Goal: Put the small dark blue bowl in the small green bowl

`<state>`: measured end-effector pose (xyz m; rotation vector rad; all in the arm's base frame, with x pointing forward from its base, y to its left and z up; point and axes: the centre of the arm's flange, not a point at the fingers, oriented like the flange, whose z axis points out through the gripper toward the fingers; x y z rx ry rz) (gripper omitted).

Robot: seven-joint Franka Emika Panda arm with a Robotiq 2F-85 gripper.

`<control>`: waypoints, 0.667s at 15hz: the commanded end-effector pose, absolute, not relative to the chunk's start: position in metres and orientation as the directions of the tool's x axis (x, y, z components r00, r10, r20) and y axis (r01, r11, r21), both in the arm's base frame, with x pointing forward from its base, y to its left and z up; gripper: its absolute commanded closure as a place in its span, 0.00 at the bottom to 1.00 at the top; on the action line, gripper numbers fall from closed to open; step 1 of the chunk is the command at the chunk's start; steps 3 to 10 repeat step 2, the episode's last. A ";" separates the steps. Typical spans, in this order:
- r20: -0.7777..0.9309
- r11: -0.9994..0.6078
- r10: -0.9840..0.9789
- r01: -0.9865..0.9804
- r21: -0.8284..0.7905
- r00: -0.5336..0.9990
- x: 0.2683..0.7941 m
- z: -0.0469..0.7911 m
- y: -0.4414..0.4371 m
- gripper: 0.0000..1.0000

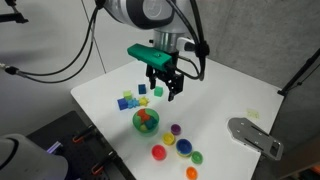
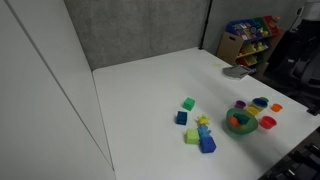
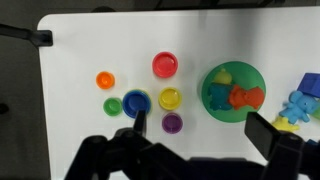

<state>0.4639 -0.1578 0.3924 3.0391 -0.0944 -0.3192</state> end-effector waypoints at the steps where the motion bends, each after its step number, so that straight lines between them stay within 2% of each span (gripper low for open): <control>1: -0.208 -0.995 -0.064 -0.046 0.092 0.976 0.462 0.397 -0.155 0.00; 10: -0.208 -0.995 -0.061 -0.042 0.093 0.976 0.462 0.400 -0.153 0.00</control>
